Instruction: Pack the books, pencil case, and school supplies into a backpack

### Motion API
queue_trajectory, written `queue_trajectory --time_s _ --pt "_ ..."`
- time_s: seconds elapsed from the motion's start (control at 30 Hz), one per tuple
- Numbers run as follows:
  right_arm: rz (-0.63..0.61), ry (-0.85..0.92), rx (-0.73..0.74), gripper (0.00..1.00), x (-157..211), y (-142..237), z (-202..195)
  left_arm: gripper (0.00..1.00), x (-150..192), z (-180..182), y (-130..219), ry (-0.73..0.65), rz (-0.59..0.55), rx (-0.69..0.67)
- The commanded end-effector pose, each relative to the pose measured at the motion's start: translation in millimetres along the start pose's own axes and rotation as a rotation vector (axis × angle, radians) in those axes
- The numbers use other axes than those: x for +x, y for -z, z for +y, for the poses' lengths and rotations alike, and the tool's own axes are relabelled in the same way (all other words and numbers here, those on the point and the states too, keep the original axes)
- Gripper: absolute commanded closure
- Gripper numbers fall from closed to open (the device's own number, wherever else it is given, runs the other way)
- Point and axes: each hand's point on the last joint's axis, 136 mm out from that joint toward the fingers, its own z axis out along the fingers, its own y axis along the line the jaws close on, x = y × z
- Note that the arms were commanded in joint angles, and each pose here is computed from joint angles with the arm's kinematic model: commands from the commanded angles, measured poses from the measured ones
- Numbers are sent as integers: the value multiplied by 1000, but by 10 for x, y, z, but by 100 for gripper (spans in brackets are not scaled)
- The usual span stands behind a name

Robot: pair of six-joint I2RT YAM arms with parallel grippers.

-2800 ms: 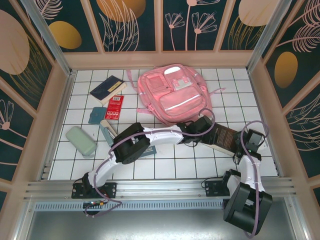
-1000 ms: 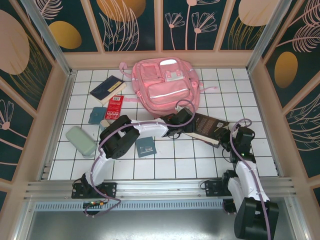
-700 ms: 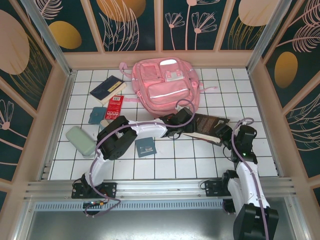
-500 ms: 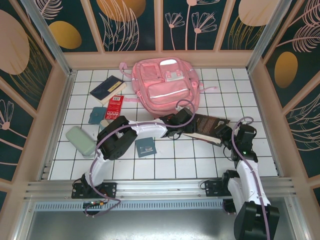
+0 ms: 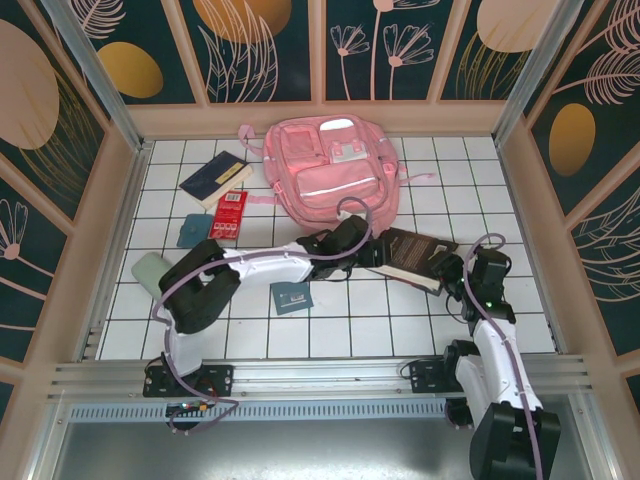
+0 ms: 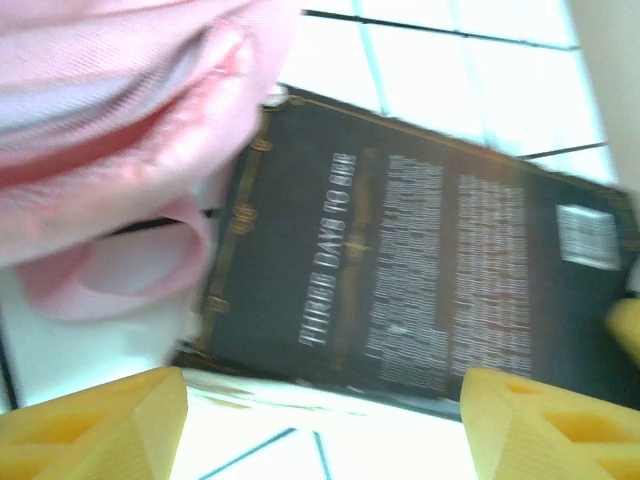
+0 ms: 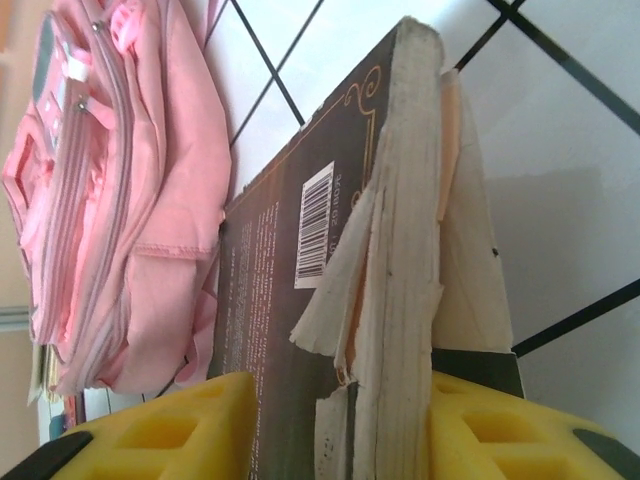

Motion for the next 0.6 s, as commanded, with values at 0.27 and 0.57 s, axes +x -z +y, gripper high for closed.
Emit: queue_trajectory --time_s 0.27,0.57 --pt "44 32 -110 55 231 3 277 28 541 -461 -11 410 194 367" --pt "65 41 -134 55 329 -29 325 30 628 -373 -243 505 199 342"
